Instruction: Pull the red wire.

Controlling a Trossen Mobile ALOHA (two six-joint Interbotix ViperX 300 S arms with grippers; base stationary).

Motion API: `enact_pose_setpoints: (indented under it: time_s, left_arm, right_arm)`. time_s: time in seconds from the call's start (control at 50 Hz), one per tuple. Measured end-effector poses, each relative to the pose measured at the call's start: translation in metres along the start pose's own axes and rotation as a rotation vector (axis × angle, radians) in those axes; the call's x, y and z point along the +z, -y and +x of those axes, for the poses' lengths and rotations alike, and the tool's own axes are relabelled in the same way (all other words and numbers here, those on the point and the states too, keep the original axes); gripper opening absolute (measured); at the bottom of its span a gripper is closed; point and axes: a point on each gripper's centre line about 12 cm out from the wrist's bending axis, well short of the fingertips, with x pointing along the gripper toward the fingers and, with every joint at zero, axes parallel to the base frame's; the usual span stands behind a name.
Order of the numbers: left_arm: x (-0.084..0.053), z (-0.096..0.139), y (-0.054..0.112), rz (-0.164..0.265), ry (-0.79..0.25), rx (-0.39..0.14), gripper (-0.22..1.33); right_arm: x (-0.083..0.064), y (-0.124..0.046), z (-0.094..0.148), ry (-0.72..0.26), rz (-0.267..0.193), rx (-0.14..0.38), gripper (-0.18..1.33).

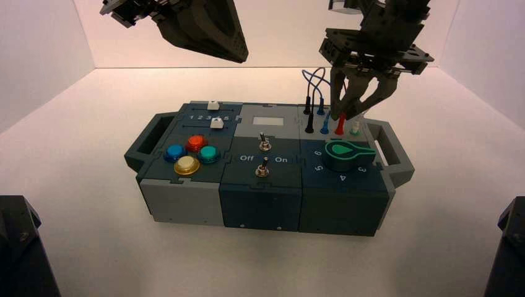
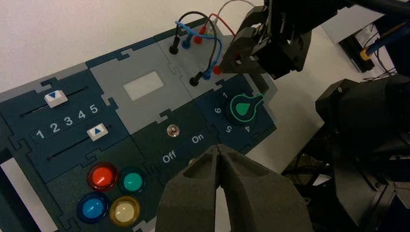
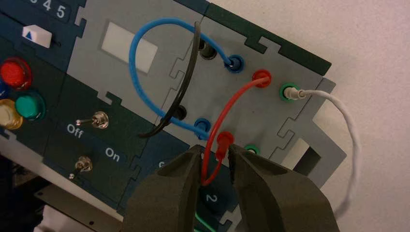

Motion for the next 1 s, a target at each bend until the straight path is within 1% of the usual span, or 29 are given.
enact_pose_setpoints:
  time_s: [0.24, 0.34, 0.48, 0.54, 0.56, 0.58, 0.62, 0.68, 1.0]
  left_arm:
    - [-0.001, 0.000, 0.000, 0.000, -0.001, 0.001, -0.16]
    - [-0.001, 0.001, 0.000, 0.000, -0.003, 0.001, -0.16]
    - [-0.001, 0.001, 0.000, 0.000, -0.003, 0.001, -0.16]
    - [-0.001, 0.001, 0.000, 0.000, -0.003, 0.001, -0.16]
    - [-0.001, 0.001, 0.000, 0.000, -0.003, 0.001, -0.16]
    - [-0.001, 0.001, -0.001, -0.001, -0.004, 0.003, -0.16]
    - [-0.001, 0.001, 0.000, 0.000, -0.004, 0.002, -0.16]
    - [-0.001, 0.001, 0.000, 0.000, -0.004, 0.002, -0.16]
    - [-0.003, 0.006, -0.002, -0.003, -0.023, 0.012, -0.16]
  right_arm:
    - [0.000, 0.002, 0.008, -0.011, 0.002, -0.009, 0.65]
    - [0.001, 0.002, 0.010, -0.014, 0.002, -0.012, 0.60]
    - [0.002, 0.003, 0.013, -0.012, 0.002, -0.014, 0.50]
    - [0.003, 0.003, 0.013, -0.008, -0.002, -0.017, 0.38]
    - [0.003, 0.003, 0.013, -0.008, 0.000, -0.017, 0.37]
    - [0.003, 0.004, 0.013, -0.007, 0.000, -0.018, 0.29]
    - [0.003, 0.005, 0.014, -0.008, 0.005, -0.019, 0.18]
    - [0.003, 0.005, 0.014, -0.007, 0.003, -0.019, 0.08]
    - [0.005, 0.005, 0.009, -0.011, 0.007, -0.017, 0.07]
